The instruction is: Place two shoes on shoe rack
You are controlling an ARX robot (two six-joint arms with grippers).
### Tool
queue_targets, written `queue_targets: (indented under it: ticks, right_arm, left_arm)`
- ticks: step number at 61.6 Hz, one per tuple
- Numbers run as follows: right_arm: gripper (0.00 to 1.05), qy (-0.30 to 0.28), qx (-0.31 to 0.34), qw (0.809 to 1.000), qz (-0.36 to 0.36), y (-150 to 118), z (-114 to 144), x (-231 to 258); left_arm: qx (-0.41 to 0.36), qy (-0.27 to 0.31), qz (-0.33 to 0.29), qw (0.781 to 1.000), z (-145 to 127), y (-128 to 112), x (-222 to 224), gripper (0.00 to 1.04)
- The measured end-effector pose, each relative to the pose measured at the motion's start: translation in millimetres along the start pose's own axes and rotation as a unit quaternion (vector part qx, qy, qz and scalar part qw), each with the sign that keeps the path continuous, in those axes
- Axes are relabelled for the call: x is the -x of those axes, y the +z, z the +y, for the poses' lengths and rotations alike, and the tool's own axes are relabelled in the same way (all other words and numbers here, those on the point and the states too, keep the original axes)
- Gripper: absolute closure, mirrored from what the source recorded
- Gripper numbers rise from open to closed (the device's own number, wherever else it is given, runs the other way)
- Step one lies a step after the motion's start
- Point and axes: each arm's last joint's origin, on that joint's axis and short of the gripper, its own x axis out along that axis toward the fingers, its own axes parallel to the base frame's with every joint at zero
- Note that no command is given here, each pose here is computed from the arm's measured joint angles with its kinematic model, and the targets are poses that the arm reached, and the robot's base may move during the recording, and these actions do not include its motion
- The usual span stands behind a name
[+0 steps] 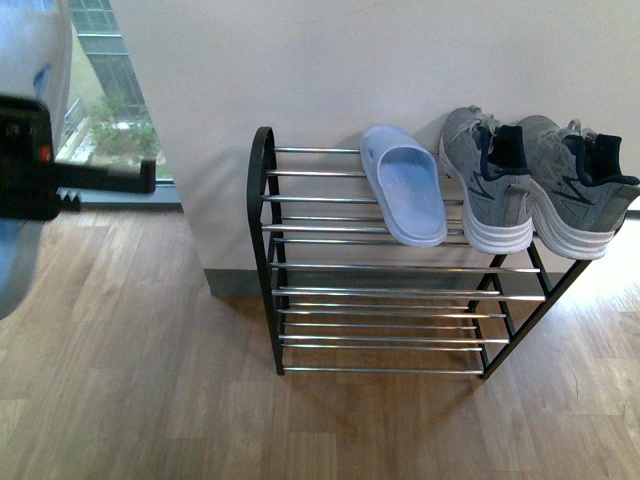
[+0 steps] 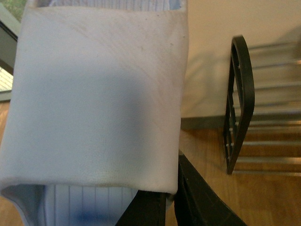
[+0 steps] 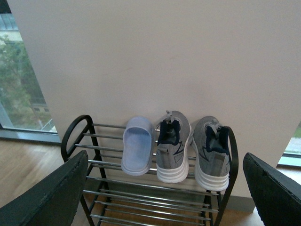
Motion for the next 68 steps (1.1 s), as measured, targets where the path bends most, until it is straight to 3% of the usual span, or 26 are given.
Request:
queue_targets:
  ticks: [13,24,49,68]
  right_arm:
    - [0.09,0.0,0.0,1.0,0.0,0,0,0]
    - [0.09,0.001,0.0,1.0,0.0,0,0,0]
    - [0.09,0.001,0.0,1.0,0.0,0,0,0]
    - [0.09,0.001,0.0,1.0,0.0,0,0,0]
  left_arm:
    - [0.095,-0.034,0.052,0.994,-23,21,-61,1.03]
    - [0.133,-0.088,0.118,0.98,-60,32,-125,1.03]
    - [0.095,-0.19,0.181,0.96,-166,38,-220,1.03]
    - [0.077,-0.197,0.207,0.955,-207,29,-253,1.03]
